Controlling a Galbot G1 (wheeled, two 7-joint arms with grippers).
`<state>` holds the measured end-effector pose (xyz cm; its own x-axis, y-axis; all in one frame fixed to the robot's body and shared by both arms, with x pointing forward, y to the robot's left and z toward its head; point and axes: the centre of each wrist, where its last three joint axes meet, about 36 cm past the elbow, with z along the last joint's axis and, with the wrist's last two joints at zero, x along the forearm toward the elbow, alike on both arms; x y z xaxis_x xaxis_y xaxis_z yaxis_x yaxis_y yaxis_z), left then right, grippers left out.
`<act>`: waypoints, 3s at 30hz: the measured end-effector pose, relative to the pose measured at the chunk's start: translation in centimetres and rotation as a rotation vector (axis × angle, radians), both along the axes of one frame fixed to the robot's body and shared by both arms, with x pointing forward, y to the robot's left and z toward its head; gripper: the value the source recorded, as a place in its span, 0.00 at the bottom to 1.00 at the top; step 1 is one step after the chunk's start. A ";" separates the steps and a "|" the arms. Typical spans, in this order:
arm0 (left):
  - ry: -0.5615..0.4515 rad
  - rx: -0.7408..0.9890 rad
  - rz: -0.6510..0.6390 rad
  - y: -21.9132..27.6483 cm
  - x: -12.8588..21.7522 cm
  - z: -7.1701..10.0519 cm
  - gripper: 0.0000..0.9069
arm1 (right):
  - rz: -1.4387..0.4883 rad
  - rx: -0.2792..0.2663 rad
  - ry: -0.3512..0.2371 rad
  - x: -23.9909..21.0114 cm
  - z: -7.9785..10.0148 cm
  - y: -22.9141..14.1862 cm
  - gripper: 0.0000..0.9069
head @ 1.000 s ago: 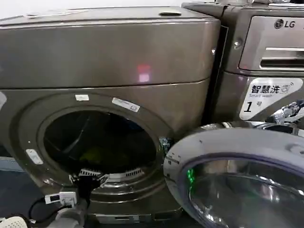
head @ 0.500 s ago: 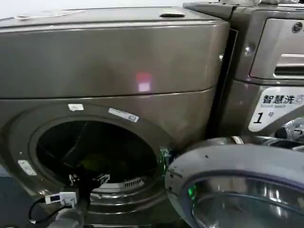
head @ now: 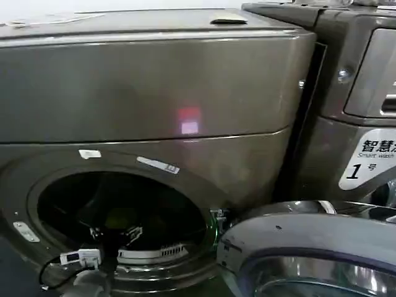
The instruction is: Grasp the clothes from the dryer.
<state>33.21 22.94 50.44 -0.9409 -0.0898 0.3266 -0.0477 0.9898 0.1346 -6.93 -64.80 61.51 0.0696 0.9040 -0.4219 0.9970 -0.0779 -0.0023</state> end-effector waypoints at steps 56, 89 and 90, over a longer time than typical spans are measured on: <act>0.361 1.196 -0.832 3.4 17.4 3.0 1.00 | 0.071 -0.014 0.017 2.9 -0.2 0.0 1.00; 0.508 1.269 -1.206 4.7 23.4 -0.5 1.00 | 0.092 0.005 0.025 3.7 -0.9 0.1 1.00; 0.519 1.268 -1.211 4.8 23.5 -0.8 1.00 | 0.093 0.006 0.026 3.8 -1.0 0.1 1.00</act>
